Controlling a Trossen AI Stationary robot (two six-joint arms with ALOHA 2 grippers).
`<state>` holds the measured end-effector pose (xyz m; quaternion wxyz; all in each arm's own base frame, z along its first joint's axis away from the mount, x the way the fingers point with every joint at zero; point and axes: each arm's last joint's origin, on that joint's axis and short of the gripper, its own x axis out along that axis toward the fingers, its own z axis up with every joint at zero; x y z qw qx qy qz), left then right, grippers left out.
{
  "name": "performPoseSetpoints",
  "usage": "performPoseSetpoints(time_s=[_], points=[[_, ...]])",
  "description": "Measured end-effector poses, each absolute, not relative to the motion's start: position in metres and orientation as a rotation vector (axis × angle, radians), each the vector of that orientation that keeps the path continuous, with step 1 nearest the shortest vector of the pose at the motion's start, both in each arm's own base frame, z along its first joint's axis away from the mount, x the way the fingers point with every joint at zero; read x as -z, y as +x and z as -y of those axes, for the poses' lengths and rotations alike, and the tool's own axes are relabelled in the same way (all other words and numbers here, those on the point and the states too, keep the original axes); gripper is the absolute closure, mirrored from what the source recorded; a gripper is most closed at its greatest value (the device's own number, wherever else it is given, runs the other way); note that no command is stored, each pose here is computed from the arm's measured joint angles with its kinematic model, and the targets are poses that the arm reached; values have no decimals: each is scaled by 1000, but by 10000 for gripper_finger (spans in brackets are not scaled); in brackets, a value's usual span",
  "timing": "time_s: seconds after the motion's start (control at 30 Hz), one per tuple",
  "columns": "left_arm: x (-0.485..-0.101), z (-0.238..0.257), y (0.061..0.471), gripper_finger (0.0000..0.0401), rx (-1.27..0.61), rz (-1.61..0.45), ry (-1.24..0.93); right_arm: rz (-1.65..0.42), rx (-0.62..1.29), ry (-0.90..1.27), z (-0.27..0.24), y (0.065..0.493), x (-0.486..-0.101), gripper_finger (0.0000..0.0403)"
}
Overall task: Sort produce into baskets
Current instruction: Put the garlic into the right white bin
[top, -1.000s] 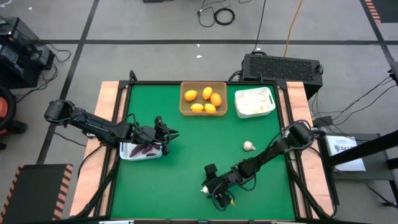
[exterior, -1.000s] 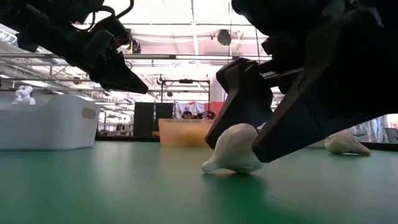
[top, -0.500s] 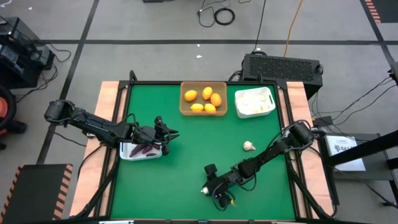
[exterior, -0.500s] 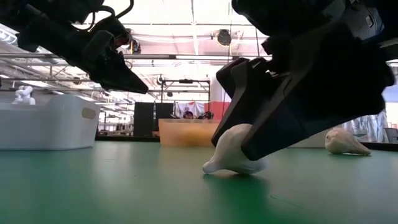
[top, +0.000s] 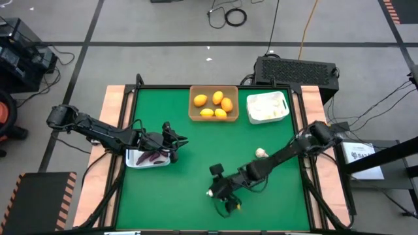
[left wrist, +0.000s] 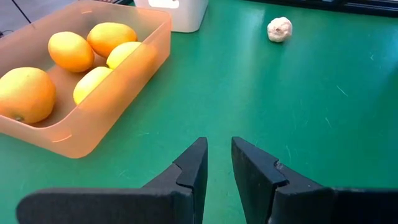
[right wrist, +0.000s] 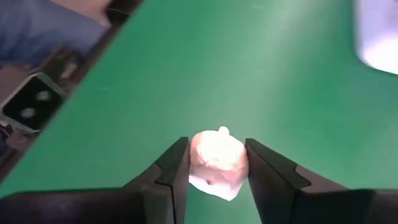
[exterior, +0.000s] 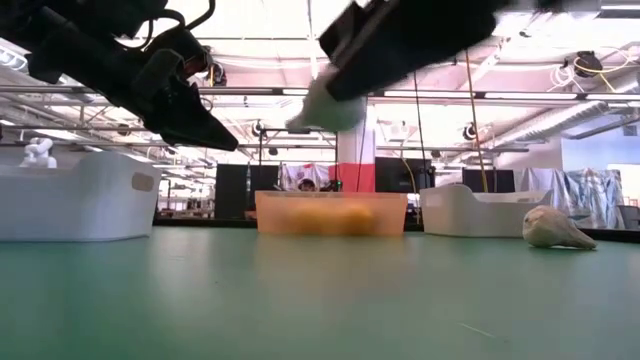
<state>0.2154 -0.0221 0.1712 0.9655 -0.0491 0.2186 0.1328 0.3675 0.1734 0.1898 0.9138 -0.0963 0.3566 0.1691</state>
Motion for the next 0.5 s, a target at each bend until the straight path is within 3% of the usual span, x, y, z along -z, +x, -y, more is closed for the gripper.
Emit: performPoseSetpoints(time_s=[0.27,0.5], points=[[-171,22,215,321,-269,-448,-98,-987,-191,-209,-106,387,-254,273],[-171,22,215,321,-269,-449,-98,-1066,-72,-214,-30,395,-280,273]])
